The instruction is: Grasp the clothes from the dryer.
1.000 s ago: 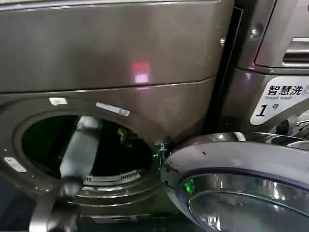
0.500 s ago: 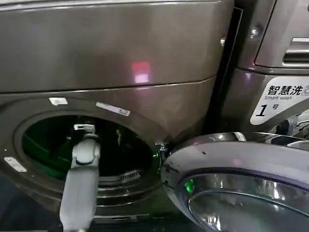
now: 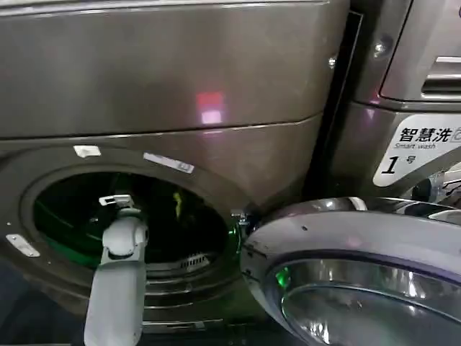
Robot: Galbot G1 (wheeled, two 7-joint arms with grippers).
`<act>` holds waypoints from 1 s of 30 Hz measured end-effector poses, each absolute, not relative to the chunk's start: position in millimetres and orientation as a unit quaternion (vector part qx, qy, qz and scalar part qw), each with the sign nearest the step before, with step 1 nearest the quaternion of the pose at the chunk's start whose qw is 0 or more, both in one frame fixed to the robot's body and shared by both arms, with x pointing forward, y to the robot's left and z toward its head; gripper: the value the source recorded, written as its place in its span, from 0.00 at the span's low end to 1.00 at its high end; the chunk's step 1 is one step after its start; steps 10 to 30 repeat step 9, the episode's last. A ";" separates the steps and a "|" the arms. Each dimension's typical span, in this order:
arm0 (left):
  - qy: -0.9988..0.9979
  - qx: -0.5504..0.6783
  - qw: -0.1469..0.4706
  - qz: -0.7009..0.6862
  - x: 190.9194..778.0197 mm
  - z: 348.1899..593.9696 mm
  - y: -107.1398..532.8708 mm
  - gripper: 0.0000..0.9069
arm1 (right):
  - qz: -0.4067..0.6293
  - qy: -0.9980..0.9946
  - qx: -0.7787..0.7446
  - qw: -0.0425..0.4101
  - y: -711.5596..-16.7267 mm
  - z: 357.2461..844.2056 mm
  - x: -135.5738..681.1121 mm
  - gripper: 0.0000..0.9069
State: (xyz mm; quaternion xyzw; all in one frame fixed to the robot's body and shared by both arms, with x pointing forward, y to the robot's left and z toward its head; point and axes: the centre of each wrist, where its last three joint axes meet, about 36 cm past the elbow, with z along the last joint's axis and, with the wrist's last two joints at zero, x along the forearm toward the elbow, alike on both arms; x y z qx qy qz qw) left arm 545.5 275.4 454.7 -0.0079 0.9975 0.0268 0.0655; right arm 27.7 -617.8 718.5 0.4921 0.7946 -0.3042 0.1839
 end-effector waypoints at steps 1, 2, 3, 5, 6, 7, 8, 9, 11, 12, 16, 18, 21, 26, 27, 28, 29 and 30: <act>0.998 -0.008 0.064 0.026 544.6 454.1 275.1 0.00 | -0.304 0.795 0.492 0.183 -617.8 718.7 27.7 1.00; 0.998 -0.008 0.064 0.026 543.9 454.0 274.7 0.00 | -0.304 0.795 0.492 0.183 -617.8 719.0 27.8 1.00; 0.998 -0.008 0.065 0.025 543.3 454.8 274.2 0.00 | -0.305 0.795 0.492 0.183 -617.8 719.4 27.8 1.00; 0.998 -0.009 0.065 0.025 543.0 455.8 274.1 0.00 | -0.305 0.794 0.492 0.182 -617.7 719.9 27.5 1.00; 0.998 -0.009 0.065 0.024 543.0 455.9 274.2 0.00 | -0.305 0.795 0.492 0.182 -617.8 719.9 27.5 1.00; 0.998 -0.009 0.065 0.024 543.1 456.0 274.4 0.00 | -0.305 0.795 0.492 0.181 -617.7 719.9 27.4 1.00; 0.998 -0.008 0.064 0.024 543.2 456.5 274.5 0.00 | -0.306 0.795 0.492 0.180 -617.7 719.9 27.4 1.00; 0.998 -0.008 0.065 0.024 543.4 457.2 274.6 0.00 | -0.306 0.795 0.493 0.180 -617.7 719.9 27.5 1.00; 0.998 -0.008 0.065 0.024 543.4 457.2 274.6 0.00 | -0.306 0.795 0.493 0.180 -617.7 719.9 27.5 1.00; 0.998 -0.008 0.065 0.024 543.4 457.2 274.6 0.00 | -0.306 0.795 0.493 0.180 -617.7 719.9 27.5 1.00; 0.998 -0.008 0.065 0.024 543.4 457.2 274.6 0.00 | -0.306 0.795 0.493 0.180 -617.7 719.9 27.5 1.00; 0.998 -0.008 0.065 0.024 543.4 457.2 274.6 0.00 | -0.306 0.795 0.493 0.180 -617.7 719.9 27.5 1.00; 0.998 -0.008 0.065 0.024 543.4 457.2 274.6 0.00 | -0.306 0.795 0.493 0.180 -617.7 719.9 27.5 1.00; 0.998 -0.008 0.065 0.024 543.4 457.2 274.6 0.00 | -0.306 0.795 0.493 0.180 -617.7 719.9 27.5 1.00; 0.998 -0.008 0.065 0.024 543.4 457.2 274.6 0.00 | -0.306 0.795 0.493 0.180 -617.7 719.9 27.5 1.00; 0.998 -0.008 0.065 0.024 543.4 457.2 274.6 0.00 | -0.306 0.795 0.493 0.180 -617.7 719.9 27.5 1.00; 0.998 -0.008 0.065 0.024 543.4 457.2 274.6 0.00 | -0.306 0.795 0.493 0.180 -617.7 719.9 27.5 1.00; 0.998 -0.008 0.065 0.024 543.4 457.2 274.6 0.00 | -0.306 0.795 0.493 0.180 -617.7 719.9 27.5 1.00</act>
